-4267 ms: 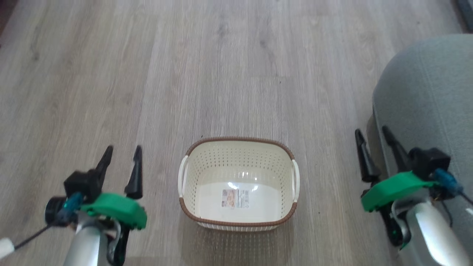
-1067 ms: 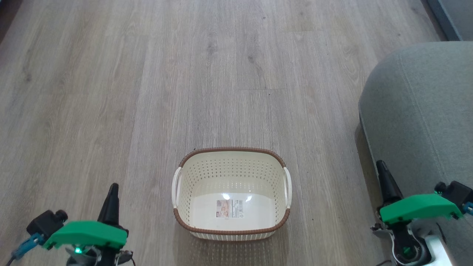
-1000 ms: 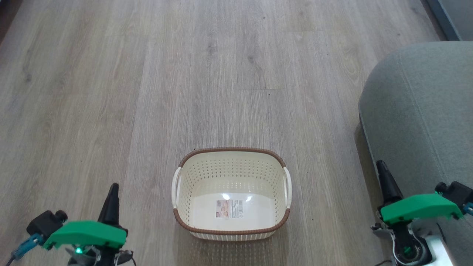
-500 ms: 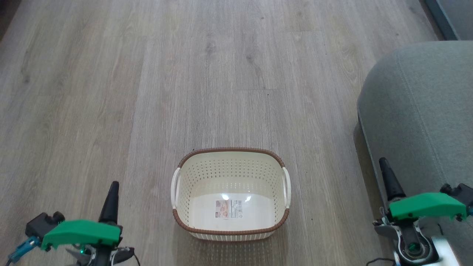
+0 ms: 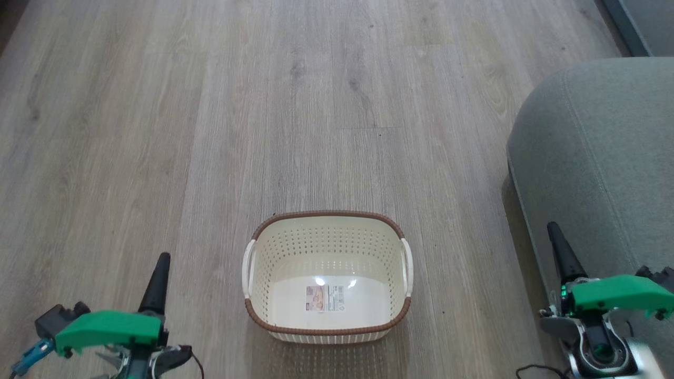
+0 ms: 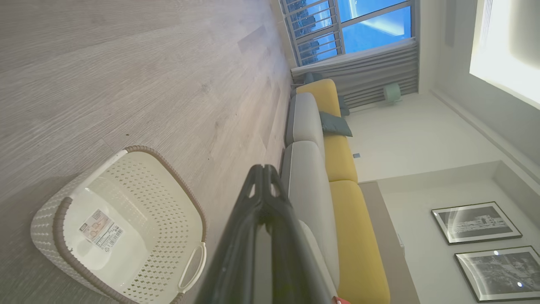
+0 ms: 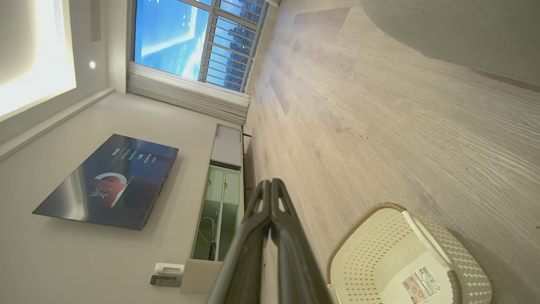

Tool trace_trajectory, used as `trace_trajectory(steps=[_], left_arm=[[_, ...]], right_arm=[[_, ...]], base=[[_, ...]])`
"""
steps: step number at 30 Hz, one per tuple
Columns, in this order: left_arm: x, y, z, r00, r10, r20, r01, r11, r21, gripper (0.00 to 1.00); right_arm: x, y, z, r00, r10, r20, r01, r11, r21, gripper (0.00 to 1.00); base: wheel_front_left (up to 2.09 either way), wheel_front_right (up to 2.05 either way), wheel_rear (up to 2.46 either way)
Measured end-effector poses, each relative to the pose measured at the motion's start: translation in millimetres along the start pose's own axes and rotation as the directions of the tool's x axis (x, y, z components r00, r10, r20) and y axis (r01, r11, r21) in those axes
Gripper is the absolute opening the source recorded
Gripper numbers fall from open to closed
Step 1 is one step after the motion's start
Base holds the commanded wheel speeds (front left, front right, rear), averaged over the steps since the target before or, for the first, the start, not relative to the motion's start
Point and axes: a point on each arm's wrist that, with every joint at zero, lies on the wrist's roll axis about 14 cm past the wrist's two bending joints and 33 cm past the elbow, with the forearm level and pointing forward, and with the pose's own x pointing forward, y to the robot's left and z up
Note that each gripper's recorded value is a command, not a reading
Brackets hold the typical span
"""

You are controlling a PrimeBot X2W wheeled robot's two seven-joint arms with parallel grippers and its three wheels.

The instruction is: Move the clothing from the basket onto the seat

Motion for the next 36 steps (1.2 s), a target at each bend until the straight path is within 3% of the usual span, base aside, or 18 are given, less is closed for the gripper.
trace_trajectory(steps=[13,27,36], left_arm=[[1,-6,-2,1.000,-0.025,-0.016,0.022,0.989,-0.143,0.00],[5,-18,-2,0.998,-0.066,-0.024,0.057,0.956,-0.287,0.00],[5,-18,-1,0.997,-0.068,-0.021,0.058,0.955,-0.292,0.00]], right_arm=[[-1,5,5,1.000,0.022,0.008,-0.023,0.990,0.141,0.00],[-2,12,11,0.998,0.051,0.024,-0.056,0.958,0.282,0.00],[-2,13,11,0.998,0.053,0.023,-0.058,0.955,0.290,0.00]], base=[[0.00,0.00,0.00],[0.00,0.00,0.00],[0.00,0.00,0.00]])
